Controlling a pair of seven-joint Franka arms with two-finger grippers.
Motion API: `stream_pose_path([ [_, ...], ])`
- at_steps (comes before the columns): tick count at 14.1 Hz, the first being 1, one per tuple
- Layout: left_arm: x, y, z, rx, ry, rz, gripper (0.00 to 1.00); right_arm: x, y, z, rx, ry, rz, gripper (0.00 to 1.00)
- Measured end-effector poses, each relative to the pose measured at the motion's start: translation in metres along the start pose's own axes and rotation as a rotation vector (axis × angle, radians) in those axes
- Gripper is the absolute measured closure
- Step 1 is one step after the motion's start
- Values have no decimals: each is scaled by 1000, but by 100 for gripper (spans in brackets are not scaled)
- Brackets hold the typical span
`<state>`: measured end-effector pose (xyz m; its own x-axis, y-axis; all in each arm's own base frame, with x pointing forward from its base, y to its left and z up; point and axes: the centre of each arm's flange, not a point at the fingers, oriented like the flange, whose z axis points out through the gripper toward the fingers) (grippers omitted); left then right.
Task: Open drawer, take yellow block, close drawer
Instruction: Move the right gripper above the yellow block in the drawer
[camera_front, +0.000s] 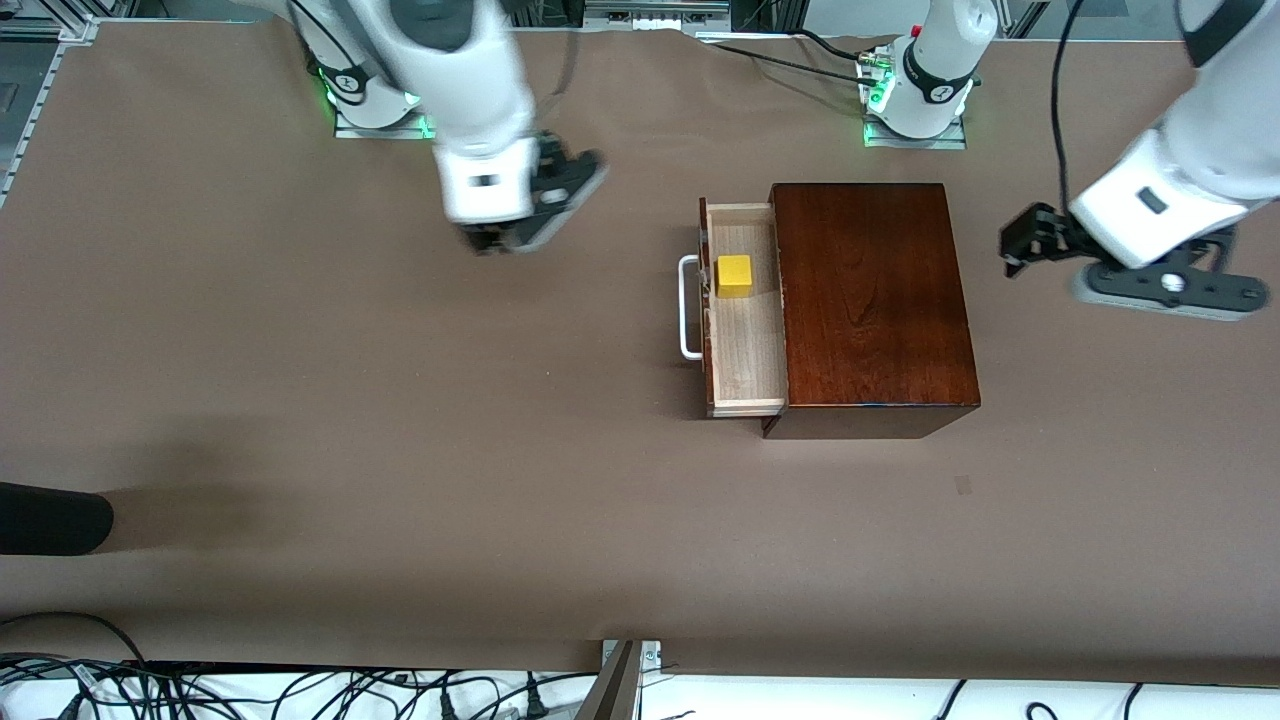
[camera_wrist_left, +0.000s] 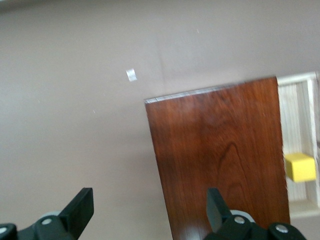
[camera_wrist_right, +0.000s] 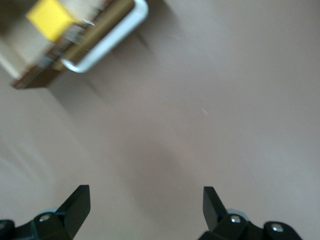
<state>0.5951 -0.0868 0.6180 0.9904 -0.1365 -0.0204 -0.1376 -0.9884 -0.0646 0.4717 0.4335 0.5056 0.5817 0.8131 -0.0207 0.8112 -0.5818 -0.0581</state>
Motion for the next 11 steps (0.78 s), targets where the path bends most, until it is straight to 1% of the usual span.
stream_pose_path([
  [1,-1,-19,12,-1,40,-21,0,20,-27,10,1,9,-51,0],
  [3,-7,-47,37,-2,70,-51,0,55,-75,34,-10,18,-154,0],
  [6,-14,-53,46,-3,73,-59,0,97,-128,75,-64,38,-343,0],
  [8,-17,-49,42,-3,79,-53,0,115,-147,98,-90,43,-408,0],
  [11,-17,-48,41,-3,81,-51,0,133,-170,119,-155,90,-510,0],
])
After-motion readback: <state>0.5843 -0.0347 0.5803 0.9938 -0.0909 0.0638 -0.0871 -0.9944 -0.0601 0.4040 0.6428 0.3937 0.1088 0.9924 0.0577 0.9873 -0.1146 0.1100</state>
